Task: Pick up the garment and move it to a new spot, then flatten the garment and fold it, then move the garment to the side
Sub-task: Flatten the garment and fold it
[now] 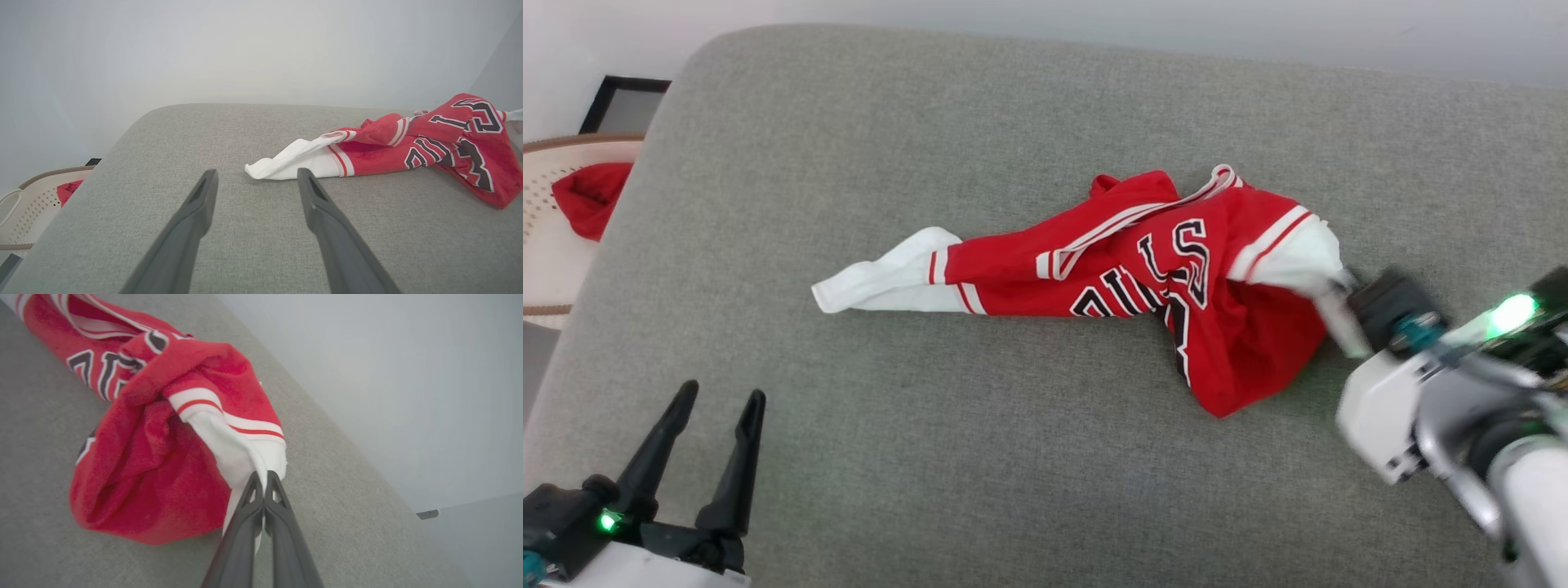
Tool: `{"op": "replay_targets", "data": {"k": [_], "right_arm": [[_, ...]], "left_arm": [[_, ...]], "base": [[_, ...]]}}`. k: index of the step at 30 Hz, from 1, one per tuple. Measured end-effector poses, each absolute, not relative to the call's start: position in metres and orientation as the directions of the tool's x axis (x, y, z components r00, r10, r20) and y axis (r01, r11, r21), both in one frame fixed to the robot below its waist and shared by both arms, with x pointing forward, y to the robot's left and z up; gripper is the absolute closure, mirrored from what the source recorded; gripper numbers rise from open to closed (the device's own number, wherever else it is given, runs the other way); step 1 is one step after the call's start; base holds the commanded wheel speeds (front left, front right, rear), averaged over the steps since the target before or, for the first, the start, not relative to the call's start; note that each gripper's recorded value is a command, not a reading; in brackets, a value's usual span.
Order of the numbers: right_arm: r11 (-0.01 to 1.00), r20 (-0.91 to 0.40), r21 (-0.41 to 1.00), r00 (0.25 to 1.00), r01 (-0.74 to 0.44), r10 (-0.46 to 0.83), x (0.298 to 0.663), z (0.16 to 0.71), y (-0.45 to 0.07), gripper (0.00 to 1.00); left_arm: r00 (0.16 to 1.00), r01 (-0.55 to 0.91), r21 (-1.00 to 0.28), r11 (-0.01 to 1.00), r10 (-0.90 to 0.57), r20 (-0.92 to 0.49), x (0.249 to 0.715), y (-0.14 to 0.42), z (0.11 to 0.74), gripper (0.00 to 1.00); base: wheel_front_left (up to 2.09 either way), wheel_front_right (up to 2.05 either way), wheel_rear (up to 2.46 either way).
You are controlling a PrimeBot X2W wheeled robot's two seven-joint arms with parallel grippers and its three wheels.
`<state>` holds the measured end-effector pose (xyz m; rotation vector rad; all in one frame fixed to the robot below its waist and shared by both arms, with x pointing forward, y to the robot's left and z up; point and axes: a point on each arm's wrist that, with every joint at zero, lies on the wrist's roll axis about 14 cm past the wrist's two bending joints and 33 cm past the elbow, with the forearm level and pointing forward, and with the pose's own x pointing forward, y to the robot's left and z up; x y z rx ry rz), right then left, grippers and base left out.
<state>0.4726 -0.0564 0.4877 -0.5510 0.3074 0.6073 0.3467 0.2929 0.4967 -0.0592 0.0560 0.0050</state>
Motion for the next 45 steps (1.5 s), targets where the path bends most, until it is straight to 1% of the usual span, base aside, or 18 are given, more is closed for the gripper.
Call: {"op": "replay_targets", "data": {"k": [3, 6, 11, 16, 19, 25, 29, 31, 35, 36, 37, 38, 39, 45], "right_arm": [[0.747, -0.387, -0.389, 0.832, -0.538, 0.398, 0.485, 0.500, -0.077, 1.00], [0.785, -0.358, -0.409, 0.873, -0.466, 0.332, 0.494, 0.509, -0.102, 1.00], [0.809, -0.310, -0.462, 0.921, -0.364, 0.238, 0.511, 0.524, -0.141, 1.00], [0.821, -0.289, -0.499, 0.946, -0.278, 0.145, 0.523, 0.525, -0.179, 1.00], [0.821, -0.333, -0.506, 0.938, -0.264, 0.096, 0.519, 0.504, -0.198, 1.00], [0.826, -0.435, -0.505, 0.900, -0.252, 0.008, 0.500, 0.453, -0.224, 1.00], [0.839, -0.467, -0.497, 0.883, -0.219, -0.046, 0.489, 0.432, -0.236, 1.00], [0.854, -0.478, -0.477, 0.877, -0.208, -0.053, 0.484, 0.423, -0.237, 1.00], [0.880, -0.473, -0.429, 0.881, -0.204, -0.026, 0.478, 0.415, -0.226, 1.00], [0.883, -0.471, -0.423, 0.882, -0.201, -0.025, 0.476, 0.414, -0.225, 0.89], [0.885, -0.473, -0.420, 0.881, -0.202, -0.024, 0.473, 0.412, -0.224, 0.56], [0.887, -0.471, -0.416, 0.882, -0.200, -0.022, 0.471, 0.411, -0.224, 0.50], [0.893, -0.462, -0.409, 0.886, -0.191, -0.022, 0.470, 0.412, -0.224, 0.00], [0.931, -0.392, -0.335, 0.920, -0.143, 0.001, 0.461, 0.429, -0.224, 0.00]], "left_arm": [[0.998, -0.001, -0.065, 0.998, -0.003, -0.057, 0.348, 0.291, 0.496, 0.00], [0.998, 0.010, -0.069, 0.998, -0.014, -0.056, 0.349, 0.288, 0.496, 0.00], [0.998, 0.018, -0.073, 0.997, -0.023, -0.059, 0.351, 0.286, 0.495, 0.00], [0.998, 0.027, -0.070, 0.997, -0.031, -0.063, 0.353, 0.286, 0.496, 0.00], [0.997, 0.023, -0.064, 0.998, -0.027, -0.071, 0.354, 0.289, 0.494, 0.00], [0.995, 0.016, -0.067, 0.998, -0.023, -0.093, 0.357, 0.292, 0.488, 0.00], [0.994, 0.021, -0.059, 0.998, -0.027, -0.110, 0.360, 0.294, 0.484, 0.00], [0.993, 0.024, -0.061, 0.998, -0.030, -0.114, 0.362, 0.293, 0.483, 0.00], [0.993, 0.030, -0.061, 0.998, -0.037, -0.115, 0.366, 0.294, 0.483, 0.00], [0.993, 0.033, -0.059, 0.998, -0.040, -0.114, 0.367, 0.294, 0.483, 0.00], [0.993, 0.036, -0.059, 0.998, -0.043, -0.112, 0.368, 0.294, 0.483, 0.00], [0.993, 0.040, -0.058, 0.998, -0.046, -0.111, 0.368, 0.293, 0.484, 0.00], [0.993, 0.042, -0.057, 0.997, -0.048, -0.107, 0.369, 0.293, 0.485, 0.00], [0.994, 0.058, -0.064, 0.996, -0.063, -0.093, 0.372, 0.290, 0.488, 0.00]], "base": [[0.00, 0.00, 0.00], [0.00, 0.00, 0.00], [0.00, 0.00, 0.00], [0.00, 0.00, 0.00], [0.00, 0.00, 0.00], [0.00, 0.00, 0.00], [0.00, 0.00, 0.00], [0.00, 0.00, 0.00], [0.00, 0.00, 0.00], [0.00, 0.00, 0.00], [0.00, 0.00, 0.00], [0.00, 0.00, 0.00], [0.00, 0.00, 0.00], [0.00, 0.00, 0.00]]}}
